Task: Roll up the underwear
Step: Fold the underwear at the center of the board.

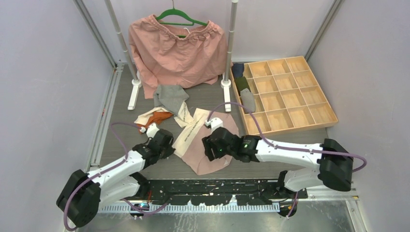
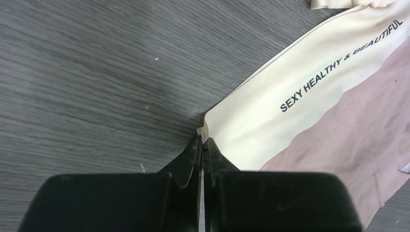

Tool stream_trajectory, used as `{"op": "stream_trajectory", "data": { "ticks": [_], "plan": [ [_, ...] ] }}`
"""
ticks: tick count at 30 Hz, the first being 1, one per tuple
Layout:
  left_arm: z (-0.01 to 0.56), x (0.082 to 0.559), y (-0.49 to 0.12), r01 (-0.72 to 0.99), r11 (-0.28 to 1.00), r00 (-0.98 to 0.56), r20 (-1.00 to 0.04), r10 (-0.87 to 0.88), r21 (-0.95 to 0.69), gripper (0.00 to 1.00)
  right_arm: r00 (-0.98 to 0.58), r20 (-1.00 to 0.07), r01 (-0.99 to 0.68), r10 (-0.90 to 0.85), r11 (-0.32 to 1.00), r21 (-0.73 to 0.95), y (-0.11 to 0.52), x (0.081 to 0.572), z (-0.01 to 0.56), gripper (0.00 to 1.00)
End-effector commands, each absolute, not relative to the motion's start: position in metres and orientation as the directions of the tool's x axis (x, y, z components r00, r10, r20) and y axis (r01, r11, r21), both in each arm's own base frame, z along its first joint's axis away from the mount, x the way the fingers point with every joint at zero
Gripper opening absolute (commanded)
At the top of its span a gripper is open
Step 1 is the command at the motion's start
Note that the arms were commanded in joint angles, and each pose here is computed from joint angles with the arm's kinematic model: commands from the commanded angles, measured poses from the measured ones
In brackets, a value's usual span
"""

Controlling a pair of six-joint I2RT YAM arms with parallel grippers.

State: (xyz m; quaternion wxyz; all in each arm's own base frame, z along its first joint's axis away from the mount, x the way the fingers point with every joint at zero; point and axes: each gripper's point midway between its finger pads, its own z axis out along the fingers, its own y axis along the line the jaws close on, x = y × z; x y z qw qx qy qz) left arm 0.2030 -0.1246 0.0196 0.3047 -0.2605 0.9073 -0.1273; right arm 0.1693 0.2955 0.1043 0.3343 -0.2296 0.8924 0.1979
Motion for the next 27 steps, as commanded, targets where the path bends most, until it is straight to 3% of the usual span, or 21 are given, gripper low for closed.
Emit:
{"op": "stream_trajectory", "data": {
  "ticks": [1,9,27],
  "plan": [
    [0.015,0.195,-0.107,-0.422,0.841,-0.667,-0.513,-0.541,-0.338,0.01,-0.606,-0.743,-0.630,-0.283,0.742,0.231,0.346,0.157,0.115,0.65],
    [0.015,0.193,-0.107,-0.418,0.842,-0.669,-0.510,-0.540,-0.342,0.01,-0.600,-0.699,-0.710,-0.390,0.663,0.238,0.399,0.125,0.088,0.66],
    [0.011,0.193,-0.109,-0.417,0.846,-0.682,-0.500,-0.533,-0.334,0.01,-0.608,-0.619,-0.745,-0.498,0.626,0.228,0.409,0.096,0.050,0.55]
  ]
}}
